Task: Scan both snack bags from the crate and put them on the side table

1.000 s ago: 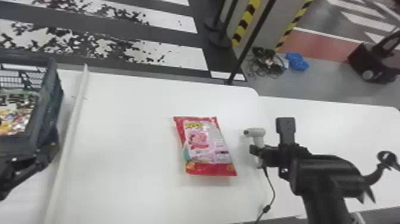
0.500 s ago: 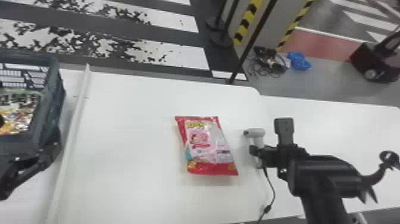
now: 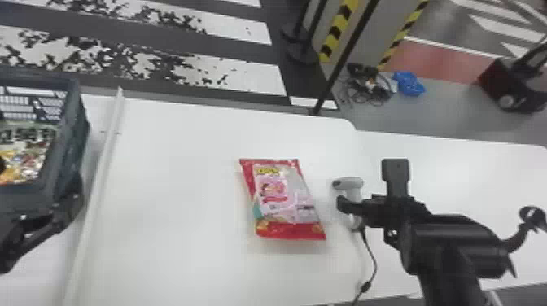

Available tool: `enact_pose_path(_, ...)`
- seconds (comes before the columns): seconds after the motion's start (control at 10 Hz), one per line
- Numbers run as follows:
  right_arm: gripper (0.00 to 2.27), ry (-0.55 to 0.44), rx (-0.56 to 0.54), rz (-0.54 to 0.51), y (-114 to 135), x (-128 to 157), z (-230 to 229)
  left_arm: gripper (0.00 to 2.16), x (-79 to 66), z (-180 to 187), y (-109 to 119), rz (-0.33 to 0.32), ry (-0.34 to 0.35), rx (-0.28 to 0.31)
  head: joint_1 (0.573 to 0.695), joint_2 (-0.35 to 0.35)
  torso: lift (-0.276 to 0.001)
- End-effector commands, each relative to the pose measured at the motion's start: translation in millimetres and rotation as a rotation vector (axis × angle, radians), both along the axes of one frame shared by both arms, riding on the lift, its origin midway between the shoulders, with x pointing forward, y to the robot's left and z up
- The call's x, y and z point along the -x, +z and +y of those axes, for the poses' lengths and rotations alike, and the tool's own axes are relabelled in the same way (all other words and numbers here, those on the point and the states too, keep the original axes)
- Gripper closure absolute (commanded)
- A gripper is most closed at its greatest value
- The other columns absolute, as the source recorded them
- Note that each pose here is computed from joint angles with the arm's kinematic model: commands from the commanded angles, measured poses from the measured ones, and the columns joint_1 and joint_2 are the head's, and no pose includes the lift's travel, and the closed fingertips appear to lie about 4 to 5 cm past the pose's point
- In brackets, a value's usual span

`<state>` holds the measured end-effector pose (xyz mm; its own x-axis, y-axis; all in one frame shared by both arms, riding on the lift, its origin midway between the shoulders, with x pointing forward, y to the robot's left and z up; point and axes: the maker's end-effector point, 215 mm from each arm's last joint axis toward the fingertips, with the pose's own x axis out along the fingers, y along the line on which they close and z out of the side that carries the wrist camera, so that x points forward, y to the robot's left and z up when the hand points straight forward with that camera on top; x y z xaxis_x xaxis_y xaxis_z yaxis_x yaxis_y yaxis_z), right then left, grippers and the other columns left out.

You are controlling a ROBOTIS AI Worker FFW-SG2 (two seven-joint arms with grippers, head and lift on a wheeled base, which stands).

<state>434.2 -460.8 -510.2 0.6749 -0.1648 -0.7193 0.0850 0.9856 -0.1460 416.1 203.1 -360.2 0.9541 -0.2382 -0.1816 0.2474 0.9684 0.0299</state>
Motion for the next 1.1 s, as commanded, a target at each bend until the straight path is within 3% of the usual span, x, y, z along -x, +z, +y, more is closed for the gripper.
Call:
enact_pose_path(0.0,0.11,-0.002,-0.053,-0.029,20,10,13,0.08,-0.1,1,0,-0.001,0.0,-0.002,0.695,-0.33,-0.087)
enact_pose_path(0.2,0.12,0.018,-0.193,-0.038,33,21,40,0.08,-0.1,1,0,-0.001,-0.002,-0.004,0.695,-0.315,-0.087)
enact_pose_path(0.4,0.14,0.076,-0.328,0.007,28,30,77,0.08,-0.6,1,1,-0.002,-0.003,-0.005,0.695,-0.276,-0.087)
enact_pose_path(1.0,0.14,0.147,-0.491,0.134,1,35,136,0.08,0.0,2,0,0.0,-0.009,-0.007,0.695,-0.182,-0.087)
